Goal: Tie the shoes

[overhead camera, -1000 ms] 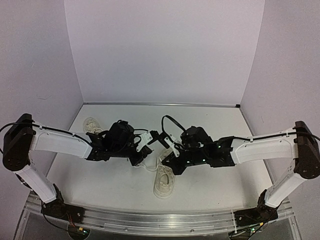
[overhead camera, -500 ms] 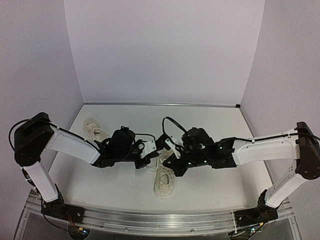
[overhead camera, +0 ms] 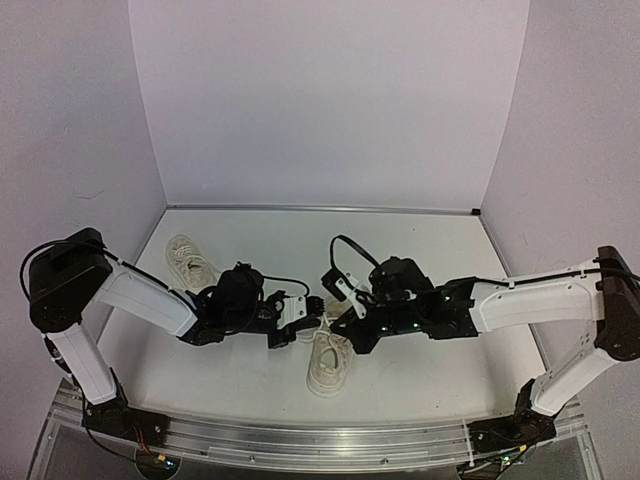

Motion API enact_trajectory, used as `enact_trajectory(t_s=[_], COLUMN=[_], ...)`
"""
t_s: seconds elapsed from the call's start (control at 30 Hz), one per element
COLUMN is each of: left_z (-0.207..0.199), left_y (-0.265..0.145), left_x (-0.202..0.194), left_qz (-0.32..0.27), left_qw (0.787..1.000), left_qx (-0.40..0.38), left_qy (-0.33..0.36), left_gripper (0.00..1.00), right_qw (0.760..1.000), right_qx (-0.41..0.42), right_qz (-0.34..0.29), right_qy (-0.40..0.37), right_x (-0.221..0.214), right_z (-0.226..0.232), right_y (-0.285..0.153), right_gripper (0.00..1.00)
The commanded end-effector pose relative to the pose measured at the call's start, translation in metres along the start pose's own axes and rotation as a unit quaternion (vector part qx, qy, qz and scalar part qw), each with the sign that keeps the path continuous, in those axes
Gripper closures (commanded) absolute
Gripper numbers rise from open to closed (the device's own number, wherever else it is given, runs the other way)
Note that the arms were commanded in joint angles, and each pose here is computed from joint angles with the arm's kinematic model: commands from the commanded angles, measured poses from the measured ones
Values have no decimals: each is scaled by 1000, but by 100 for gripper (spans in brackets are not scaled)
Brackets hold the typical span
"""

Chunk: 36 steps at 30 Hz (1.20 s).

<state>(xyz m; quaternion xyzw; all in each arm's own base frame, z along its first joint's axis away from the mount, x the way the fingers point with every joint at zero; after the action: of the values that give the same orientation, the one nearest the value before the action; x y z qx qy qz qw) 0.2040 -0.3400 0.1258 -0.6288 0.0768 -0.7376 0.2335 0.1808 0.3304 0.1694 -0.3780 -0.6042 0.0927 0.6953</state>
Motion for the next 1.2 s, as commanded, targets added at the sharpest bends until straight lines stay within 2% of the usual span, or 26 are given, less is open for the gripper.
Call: enact_trajectory(t_s=[0.0, 0.4, 0.5, 0.73, 0.93, 1.17], left_z=[-6, -33, -34, -32, -31, -32], left_y=[-8, -21, -18, -12, -10, -11], left_x=[27, 38, 37, 33, 31, 32], left_qz=[-58, -67, -65, -78, -84, -88], left_qw=[998, 995, 995, 995, 995, 995], left_qx=[-20, -51, -53, -38, -34, -34], left_qy=[29, 52, 51, 38, 33, 34], left_gripper=[100, 100, 100, 100, 100, 100], right_qw=[999, 998, 998, 997, 994, 992], right_qx=[-13, -50, -49, -47, -14, 30], right_qz=[-27, -24, -28, -45, -67, -57], right_qy=[-11, 9, 13, 40, 81, 113], right_x=[9, 4, 6, 8, 3, -14], right_z=[-5, -20, -20, -22, -20, -11], right_y=[-8, -9, -9, -23, -44, -37], right_gripper=[100, 99, 93, 73, 72, 80])
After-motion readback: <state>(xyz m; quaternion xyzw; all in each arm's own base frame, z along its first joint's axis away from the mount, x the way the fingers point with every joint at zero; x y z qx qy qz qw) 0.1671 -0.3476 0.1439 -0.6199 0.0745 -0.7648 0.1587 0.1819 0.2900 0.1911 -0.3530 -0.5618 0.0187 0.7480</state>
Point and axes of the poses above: each gripper's point midway between its finger pads, its own y axis out along the fingers, its own z axis along the line the jaws close on, x = y × z, the point moved 7 cm from there along -y, back along the fingers, and after that the axes turned 11 degrees about -y, right-handed, at the moved point
